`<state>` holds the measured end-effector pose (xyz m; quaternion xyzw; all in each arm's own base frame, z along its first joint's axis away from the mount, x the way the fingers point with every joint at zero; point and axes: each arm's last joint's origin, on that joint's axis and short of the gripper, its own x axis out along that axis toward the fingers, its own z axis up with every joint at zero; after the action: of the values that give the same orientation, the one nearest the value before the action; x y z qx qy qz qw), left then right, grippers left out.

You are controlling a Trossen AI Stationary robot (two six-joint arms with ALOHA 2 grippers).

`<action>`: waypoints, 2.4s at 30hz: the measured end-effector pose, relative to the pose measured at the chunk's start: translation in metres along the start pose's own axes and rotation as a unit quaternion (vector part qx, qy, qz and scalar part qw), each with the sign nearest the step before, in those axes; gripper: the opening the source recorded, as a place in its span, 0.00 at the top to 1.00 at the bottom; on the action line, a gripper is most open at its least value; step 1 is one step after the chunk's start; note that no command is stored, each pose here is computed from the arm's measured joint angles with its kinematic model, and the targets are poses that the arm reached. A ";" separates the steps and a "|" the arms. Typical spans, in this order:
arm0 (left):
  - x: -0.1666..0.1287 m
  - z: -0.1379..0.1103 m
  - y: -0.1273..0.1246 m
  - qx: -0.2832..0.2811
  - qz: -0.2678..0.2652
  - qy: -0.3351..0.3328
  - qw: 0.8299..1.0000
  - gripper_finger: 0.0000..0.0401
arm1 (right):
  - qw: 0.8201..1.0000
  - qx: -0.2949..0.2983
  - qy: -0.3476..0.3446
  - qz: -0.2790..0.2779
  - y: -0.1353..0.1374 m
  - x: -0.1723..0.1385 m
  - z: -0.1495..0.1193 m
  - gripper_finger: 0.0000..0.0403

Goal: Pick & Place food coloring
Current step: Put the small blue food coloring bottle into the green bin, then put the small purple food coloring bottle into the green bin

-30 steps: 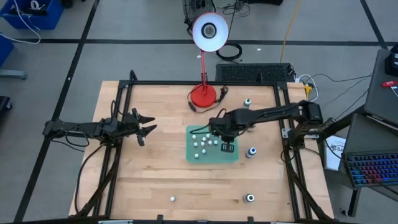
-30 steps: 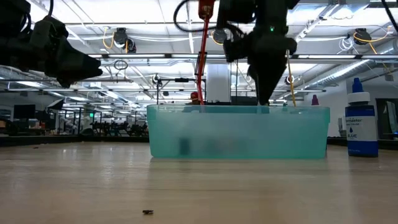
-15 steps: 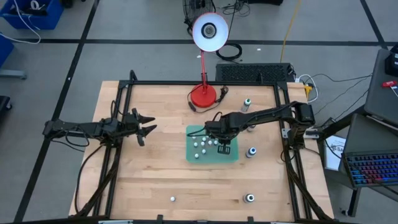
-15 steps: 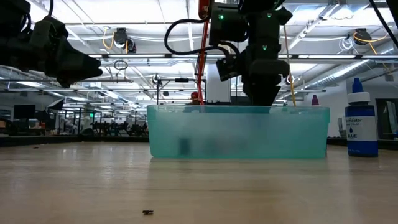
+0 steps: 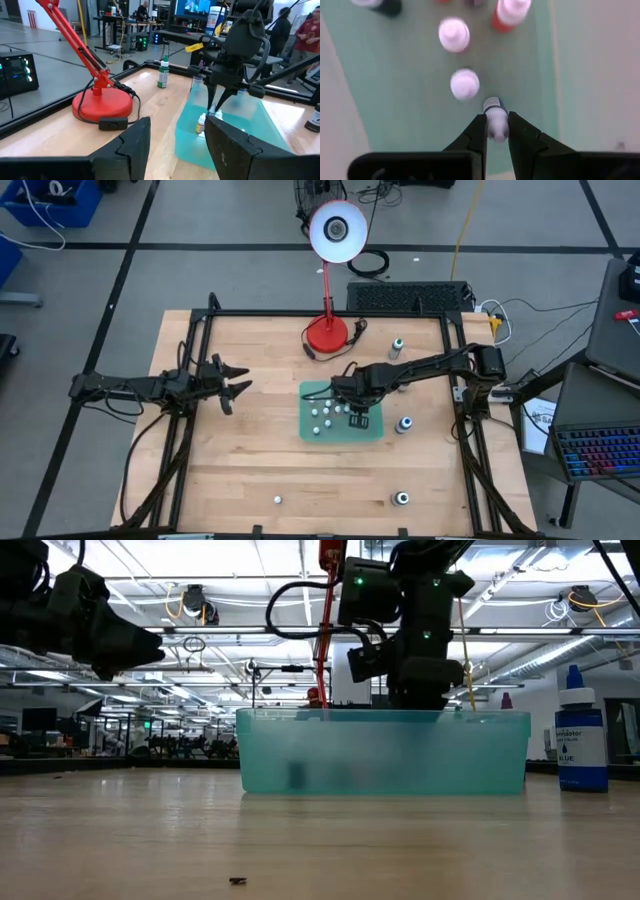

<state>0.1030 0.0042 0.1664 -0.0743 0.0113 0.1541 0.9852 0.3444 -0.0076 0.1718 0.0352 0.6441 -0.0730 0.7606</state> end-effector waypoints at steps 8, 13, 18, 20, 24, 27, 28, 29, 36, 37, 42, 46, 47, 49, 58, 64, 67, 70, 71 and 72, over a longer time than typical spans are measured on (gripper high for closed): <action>0.000 0.000 0.000 0.000 0.000 -0.001 1.000 0.53 | 1.000 0.002 -0.012 -0.021 -0.009 0.001 0.003 0.90; 0.000 0.000 0.000 0.000 0.000 -0.001 1.000 0.54 | 1.000 0.004 -0.015 -0.021 -0.011 0.001 0.004 0.90; 0.000 0.000 0.000 0.000 0.000 -0.001 1.000 0.53 | 1.000 0.007 -0.014 -0.022 -0.012 0.001 0.004 0.73; 0.000 0.000 0.000 0.000 0.000 -0.001 1.000 0.54 | 1.000 0.007 -0.015 -0.022 -0.012 0.001 0.004 0.68; 0.000 0.000 0.000 0.000 0.000 -0.001 1.000 0.54 | 0.999 0.018 -0.018 -0.021 -0.012 -0.002 0.004 0.62; 0.000 0.000 0.000 0.000 0.000 -0.001 1.000 0.54 | 0.999 0.028 -0.025 -0.020 -0.013 -0.013 0.001 0.62; 0.000 0.000 0.000 0.000 -0.001 -0.001 1.000 0.54 | 0.999 0.033 -0.028 -0.019 -0.014 -0.020 -0.001 0.62; 0.000 0.000 0.000 0.000 0.000 -0.001 1.000 0.53 | 0.999 0.039 -0.033 -0.018 -0.014 -0.028 -0.004 0.63; 0.000 0.000 0.000 -0.001 -0.001 -0.001 1.000 0.53 | 0.994 0.090 -0.054 -0.011 -0.022 -0.110 -0.049 0.64; 0.000 0.000 0.000 -0.001 -0.001 -0.001 1.000 0.53 | 0.994 0.099 -0.055 -0.011 -0.022 -0.122 -0.059 0.64; 0.000 0.000 0.000 -0.001 -0.001 -0.001 1.000 0.54 | 0.984 0.140 -0.105 -0.021 -0.027 -0.171 -0.111 0.64; 0.000 0.000 0.000 -0.001 -0.001 -0.001 1.000 0.54 | 0.959 0.196 -0.195 -0.058 -0.034 -0.184 -0.157 0.64; 0.000 0.000 0.000 -0.001 -0.001 -0.001 1.000 0.53 | 0.948 0.213 -0.227 -0.066 -0.036 -0.183 -0.166 0.64; 0.000 0.000 0.000 -0.001 -0.001 -0.001 1.000 0.54 | 0.925 0.247 -0.280 -0.068 -0.038 -0.172 -0.185 0.64; 0.000 0.000 0.000 -0.001 -0.001 -0.001 1.000 0.53 | 0.789 0.103 -0.594 0.119 -0.028 -0.122 -0.199 0.63; 0.000 0.000 0.000 -0.001 -0.001 -0.001 1.000 0.54 | 0.735 0.046 -0.671 0.089 -0.031 -0.099 -0.212 0.63; 0.000 0.000 0.000 -0.001 -0.001 -0.001 1.000 0.54 | 0.747 0.057 -0.661 0.051 -0.035 -0.082 -0.218 0.64; 0.000 0.001 0.000 -0.001 0.000 -0.001 1.000 0.54 | 0.743 0.054 -0.666 0.042 -0.036 -0.072 -0.222 0.63; 0.000 0.001 0.000 -0.001 -0.001 -0.001 1.000 0.54 | 0.740 0.054 -0.669 0.042 -0.036 -0.070 -0.223 0.63; 0.000 0.001 0.000 -0.001 0.000 -0.001 1.000 0.53 | 0.739 0.054 -0.670 0.041 -0.036 -0.067 -0.224 0.63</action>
<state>0.1029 0.0042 0.1670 -0.0748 0.0097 0.1538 0.9852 0.1100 -0.0055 0.2022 0.0449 -0.0393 -0.0811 0.9949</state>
